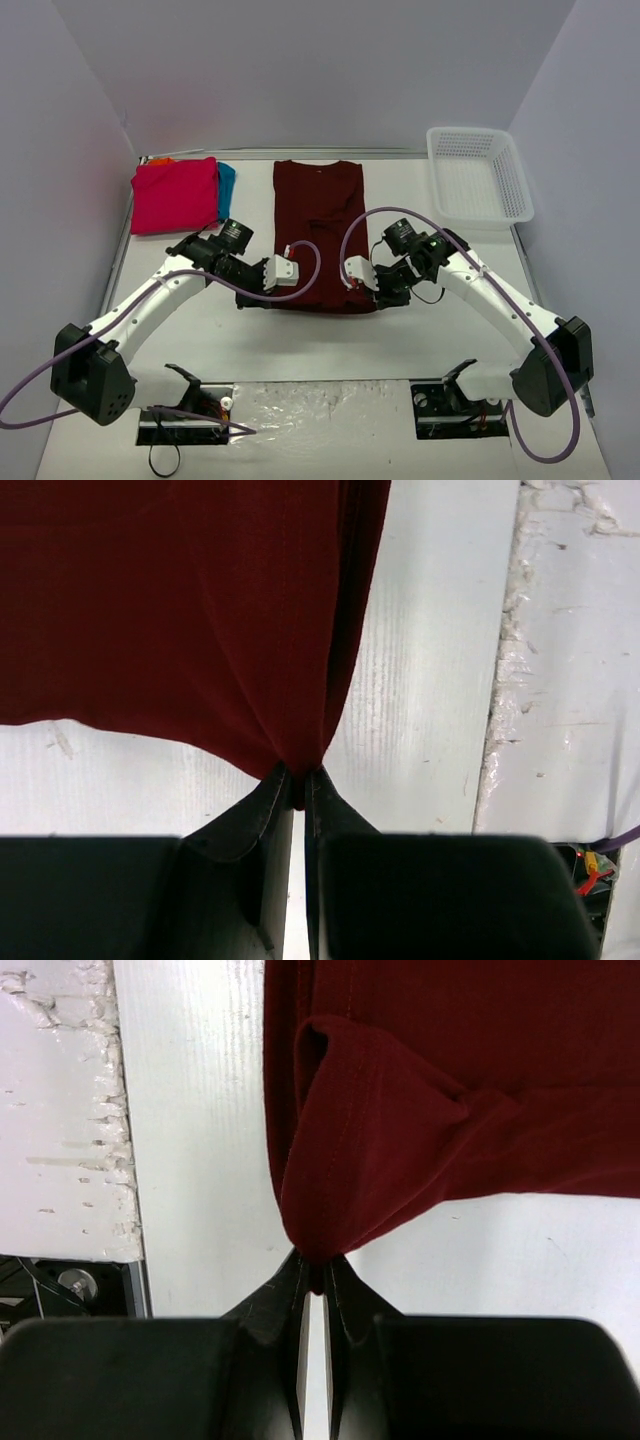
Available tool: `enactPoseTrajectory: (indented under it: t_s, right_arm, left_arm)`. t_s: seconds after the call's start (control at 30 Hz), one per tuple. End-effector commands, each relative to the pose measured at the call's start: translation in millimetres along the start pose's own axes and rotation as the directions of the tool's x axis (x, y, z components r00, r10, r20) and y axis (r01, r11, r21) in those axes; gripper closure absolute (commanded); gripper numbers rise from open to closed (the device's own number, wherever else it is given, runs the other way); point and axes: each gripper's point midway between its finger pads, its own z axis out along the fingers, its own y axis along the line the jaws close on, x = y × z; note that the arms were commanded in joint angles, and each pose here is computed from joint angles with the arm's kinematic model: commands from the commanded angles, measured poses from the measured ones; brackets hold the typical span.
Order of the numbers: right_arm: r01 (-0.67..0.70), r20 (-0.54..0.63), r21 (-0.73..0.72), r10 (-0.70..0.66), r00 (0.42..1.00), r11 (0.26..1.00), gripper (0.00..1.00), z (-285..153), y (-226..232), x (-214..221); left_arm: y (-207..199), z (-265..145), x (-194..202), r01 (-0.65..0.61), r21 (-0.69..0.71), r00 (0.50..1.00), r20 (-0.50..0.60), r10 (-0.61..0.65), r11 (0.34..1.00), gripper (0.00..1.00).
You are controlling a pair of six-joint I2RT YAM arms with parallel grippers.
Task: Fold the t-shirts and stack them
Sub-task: Fold the folded rectangular tshirt in 1/3 of the way
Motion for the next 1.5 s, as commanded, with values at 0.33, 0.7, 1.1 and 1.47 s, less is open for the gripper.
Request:
enactPoseTrajectory:
  t_s: [0.33,0.7,1.1,1.47]
  right_arm:
    - [-0.028,-0.016,0.036,0.029,0.999,0.999,1.00,-17.3,-42.9,-7.7]
    - [-0.030,-0.016,0.112,0.032,0.999,0.993,1.00,-28.2,-91.3,-13.5]
    - [-0.054,-0.001,0.158,0.055,0.999,0.986,1.00,-36.4,-141.6,-10.5]
    - [-0.087,-0.015,0.152,0.090,0.996,0.985,1.00,-23.4,-185.2,2.3]
  left_arm:
    - [56.2,-25.5,-32.5,0.018,-0.189,1.000,-0.002,-0.018,0.982,0.98]
    - [98.4,-36.1,-48.9,0.010,-0.302,1.000,0.000,-0.010,0.953,0.97]
    - [145.9,-48.0,-55.2,0.013,-0.377,1.000,-0.002,-0.015,0.926,0.98]
    - [179.6,-44.7,-46.9,0.020,-0.386,1.000,-0.013,-0.027,0.922,0.98]
